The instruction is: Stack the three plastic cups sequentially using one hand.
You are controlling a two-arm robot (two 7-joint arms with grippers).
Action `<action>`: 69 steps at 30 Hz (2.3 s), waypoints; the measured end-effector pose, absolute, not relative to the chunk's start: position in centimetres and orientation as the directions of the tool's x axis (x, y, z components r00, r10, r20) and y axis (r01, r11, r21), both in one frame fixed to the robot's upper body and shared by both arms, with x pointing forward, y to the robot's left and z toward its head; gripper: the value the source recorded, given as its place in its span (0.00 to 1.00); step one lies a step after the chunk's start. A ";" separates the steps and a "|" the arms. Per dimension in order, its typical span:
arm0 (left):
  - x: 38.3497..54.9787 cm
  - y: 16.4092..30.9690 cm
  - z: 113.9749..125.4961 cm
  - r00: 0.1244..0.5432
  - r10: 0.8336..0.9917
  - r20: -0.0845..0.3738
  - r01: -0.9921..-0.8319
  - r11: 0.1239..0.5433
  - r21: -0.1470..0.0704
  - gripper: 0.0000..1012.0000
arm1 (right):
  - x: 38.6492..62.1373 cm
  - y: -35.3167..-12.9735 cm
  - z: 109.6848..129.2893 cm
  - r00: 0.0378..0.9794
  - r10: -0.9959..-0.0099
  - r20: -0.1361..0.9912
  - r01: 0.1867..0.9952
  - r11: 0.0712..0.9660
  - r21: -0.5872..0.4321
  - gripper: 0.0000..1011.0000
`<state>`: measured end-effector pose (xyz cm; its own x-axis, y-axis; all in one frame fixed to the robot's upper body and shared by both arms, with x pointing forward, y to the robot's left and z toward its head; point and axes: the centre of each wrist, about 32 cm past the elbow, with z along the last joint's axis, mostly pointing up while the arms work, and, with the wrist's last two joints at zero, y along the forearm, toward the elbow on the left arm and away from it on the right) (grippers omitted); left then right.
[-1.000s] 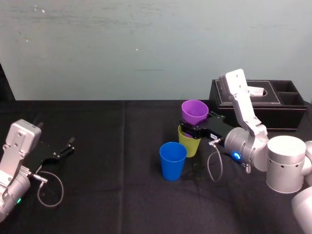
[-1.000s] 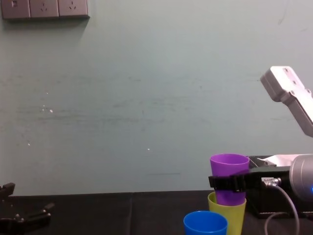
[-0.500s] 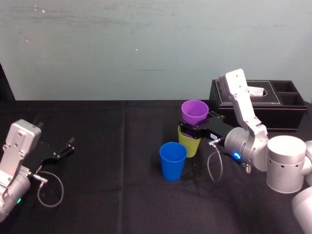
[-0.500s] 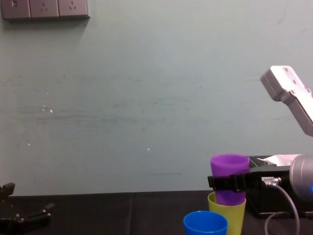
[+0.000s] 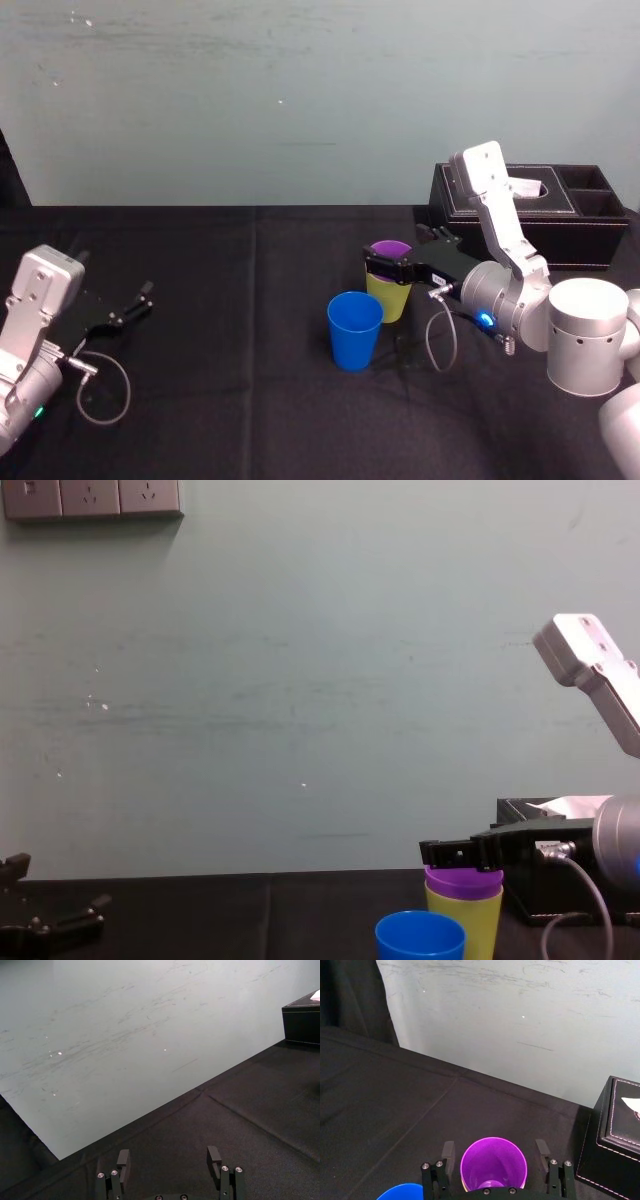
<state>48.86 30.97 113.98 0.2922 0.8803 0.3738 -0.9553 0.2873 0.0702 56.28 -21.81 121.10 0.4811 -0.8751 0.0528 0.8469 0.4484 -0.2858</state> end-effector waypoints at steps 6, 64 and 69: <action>48.9 31.0 114.0 0.292 0.880 0.374 -0.955 0.287 0.070 0.99 | 56.3 -21.8 121.1 0.481 -0.875 0.053 0.847 0.448 -0.286 0.99; 48.9 31.0 114.0 0.292 0.880 0.374 -0.955 0.287 0.070 0.99 | 45.9 -22.6 119.8 0.604 -0.797 0.027 0.721 0.532 -0.444 0.99; 48.9 31.0 114.0 0.292 0.880 0.374 -0.955 0.287 0.070 0.99 | 46.3 -22.3 119.1 0.590 -0.807 0.020 0.728 0.521 -0.446 0.99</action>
<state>48.86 30.97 113.98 0.2922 0.8803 0.3737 -0.9553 0.2873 0.0703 46.33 -22.32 119.12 0.5901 -0.8071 0.0197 0.7277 0.5211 -0.4461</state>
